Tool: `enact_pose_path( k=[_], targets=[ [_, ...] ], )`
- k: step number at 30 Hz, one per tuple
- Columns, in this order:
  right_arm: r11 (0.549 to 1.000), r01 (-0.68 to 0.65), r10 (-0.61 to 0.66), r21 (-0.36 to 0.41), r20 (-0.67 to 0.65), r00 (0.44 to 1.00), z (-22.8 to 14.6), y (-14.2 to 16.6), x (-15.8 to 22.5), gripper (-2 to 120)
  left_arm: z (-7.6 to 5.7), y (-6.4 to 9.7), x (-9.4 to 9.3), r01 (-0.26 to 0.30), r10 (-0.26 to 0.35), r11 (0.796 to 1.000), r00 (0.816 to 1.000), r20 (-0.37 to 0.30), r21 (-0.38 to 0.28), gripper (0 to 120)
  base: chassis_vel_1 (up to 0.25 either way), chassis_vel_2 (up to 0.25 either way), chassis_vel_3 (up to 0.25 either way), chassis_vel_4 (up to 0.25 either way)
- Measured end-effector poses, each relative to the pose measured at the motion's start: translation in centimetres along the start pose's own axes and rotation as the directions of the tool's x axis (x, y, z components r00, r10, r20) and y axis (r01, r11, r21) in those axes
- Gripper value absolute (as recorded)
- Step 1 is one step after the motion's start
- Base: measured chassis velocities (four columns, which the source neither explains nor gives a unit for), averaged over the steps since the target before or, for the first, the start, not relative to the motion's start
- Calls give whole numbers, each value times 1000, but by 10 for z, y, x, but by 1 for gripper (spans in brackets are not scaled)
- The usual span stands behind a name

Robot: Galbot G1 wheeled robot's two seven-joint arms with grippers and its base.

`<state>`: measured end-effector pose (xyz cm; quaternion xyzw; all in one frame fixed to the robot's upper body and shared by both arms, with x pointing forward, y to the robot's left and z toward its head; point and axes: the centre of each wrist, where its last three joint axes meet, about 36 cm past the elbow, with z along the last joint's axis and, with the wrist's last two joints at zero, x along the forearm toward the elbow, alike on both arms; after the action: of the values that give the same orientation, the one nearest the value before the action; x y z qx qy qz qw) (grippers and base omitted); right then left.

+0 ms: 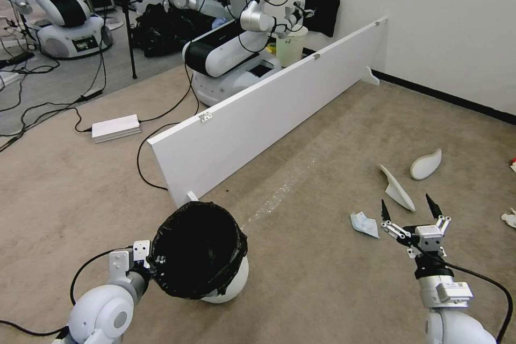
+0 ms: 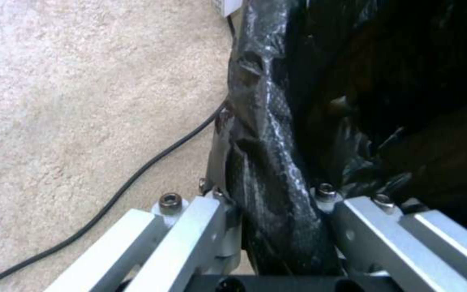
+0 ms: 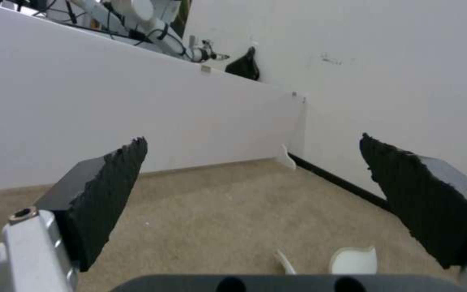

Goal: Pick up the trash bin, then pick up the garbage from the floor and place it into the trash bin.

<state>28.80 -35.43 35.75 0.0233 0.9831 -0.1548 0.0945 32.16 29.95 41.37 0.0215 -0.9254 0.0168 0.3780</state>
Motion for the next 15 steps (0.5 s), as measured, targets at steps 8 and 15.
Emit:
enact_pose_path(
  k=[8,15],
  targets=[
    [1000,1,-1,0,2,1000,-1,0,0,100,-6,0,7,-6,6,1000,999,40,-11,4,0,0,0,0],
    [1000,1,-1,2,7,1000,-3,0,0,100,-7,2,8,-8,11,999,997,74,-35,4,0,0,0,0]
  ],
)
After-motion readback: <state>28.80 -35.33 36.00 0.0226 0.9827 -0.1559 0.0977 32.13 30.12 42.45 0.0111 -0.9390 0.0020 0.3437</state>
